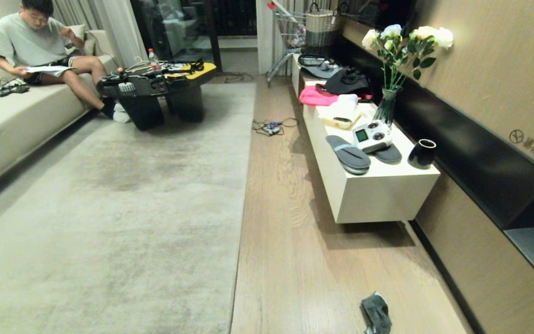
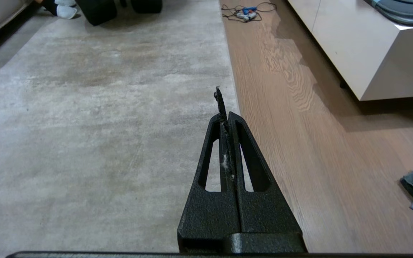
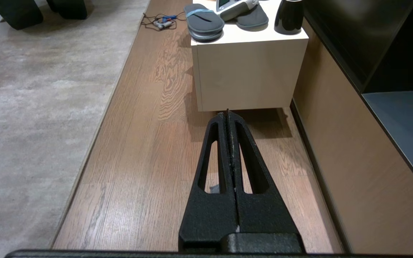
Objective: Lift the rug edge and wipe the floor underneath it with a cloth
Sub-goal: Pick up the rag
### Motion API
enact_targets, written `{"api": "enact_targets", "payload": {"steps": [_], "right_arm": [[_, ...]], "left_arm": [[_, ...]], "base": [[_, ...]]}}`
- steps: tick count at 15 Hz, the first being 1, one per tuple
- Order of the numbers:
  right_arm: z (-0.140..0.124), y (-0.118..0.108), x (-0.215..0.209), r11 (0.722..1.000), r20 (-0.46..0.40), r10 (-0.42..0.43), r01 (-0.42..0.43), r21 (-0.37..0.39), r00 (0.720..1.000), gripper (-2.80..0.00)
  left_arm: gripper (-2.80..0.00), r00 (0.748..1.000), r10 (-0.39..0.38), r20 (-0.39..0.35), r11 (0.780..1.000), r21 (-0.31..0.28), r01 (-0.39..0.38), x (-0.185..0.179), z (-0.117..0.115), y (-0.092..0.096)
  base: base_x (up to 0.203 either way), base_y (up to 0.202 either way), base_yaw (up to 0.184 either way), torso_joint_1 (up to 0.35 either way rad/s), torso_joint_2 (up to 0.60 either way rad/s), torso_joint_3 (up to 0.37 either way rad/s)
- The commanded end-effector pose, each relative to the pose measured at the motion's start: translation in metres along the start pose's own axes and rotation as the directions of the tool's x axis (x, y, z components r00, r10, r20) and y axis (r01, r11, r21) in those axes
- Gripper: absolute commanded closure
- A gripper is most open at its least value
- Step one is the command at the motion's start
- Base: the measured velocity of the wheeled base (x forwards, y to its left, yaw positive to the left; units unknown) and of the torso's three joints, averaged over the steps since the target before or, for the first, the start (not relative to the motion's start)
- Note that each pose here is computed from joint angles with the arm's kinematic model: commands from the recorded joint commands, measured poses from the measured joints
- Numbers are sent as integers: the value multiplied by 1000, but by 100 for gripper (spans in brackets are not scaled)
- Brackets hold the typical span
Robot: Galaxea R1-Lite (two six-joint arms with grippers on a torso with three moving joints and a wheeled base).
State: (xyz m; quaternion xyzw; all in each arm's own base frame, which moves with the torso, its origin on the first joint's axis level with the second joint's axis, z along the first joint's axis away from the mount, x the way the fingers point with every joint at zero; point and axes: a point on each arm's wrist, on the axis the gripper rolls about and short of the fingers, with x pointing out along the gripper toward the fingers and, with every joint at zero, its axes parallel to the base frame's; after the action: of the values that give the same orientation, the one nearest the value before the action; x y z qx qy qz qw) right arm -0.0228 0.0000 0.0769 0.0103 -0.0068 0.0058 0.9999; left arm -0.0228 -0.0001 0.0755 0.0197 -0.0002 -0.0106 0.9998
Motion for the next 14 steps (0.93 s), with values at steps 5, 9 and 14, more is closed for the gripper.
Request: {"api": "enact_targets", "payload": {"steps": [5,9,14], "right_arm": [[0,0,0,1000,-2,1,-1,-1,1000,0],[0,0,0,1000,-2,1,-1,-1,1000,0],[0,0,0,1000,-2,1,-1,-1,1000,0]], "left_arm": [[0,1000,0,0,1000,1,0,0,0,0],[0,1000,0,0,1000,1,0,0,0,0],[0,1000,0,0,1000,1,0,0,0,0]], "base": [[0,0,0,16,69,76],[0,0,0,0,0,0],[0,0,0,0,0,0]]}}
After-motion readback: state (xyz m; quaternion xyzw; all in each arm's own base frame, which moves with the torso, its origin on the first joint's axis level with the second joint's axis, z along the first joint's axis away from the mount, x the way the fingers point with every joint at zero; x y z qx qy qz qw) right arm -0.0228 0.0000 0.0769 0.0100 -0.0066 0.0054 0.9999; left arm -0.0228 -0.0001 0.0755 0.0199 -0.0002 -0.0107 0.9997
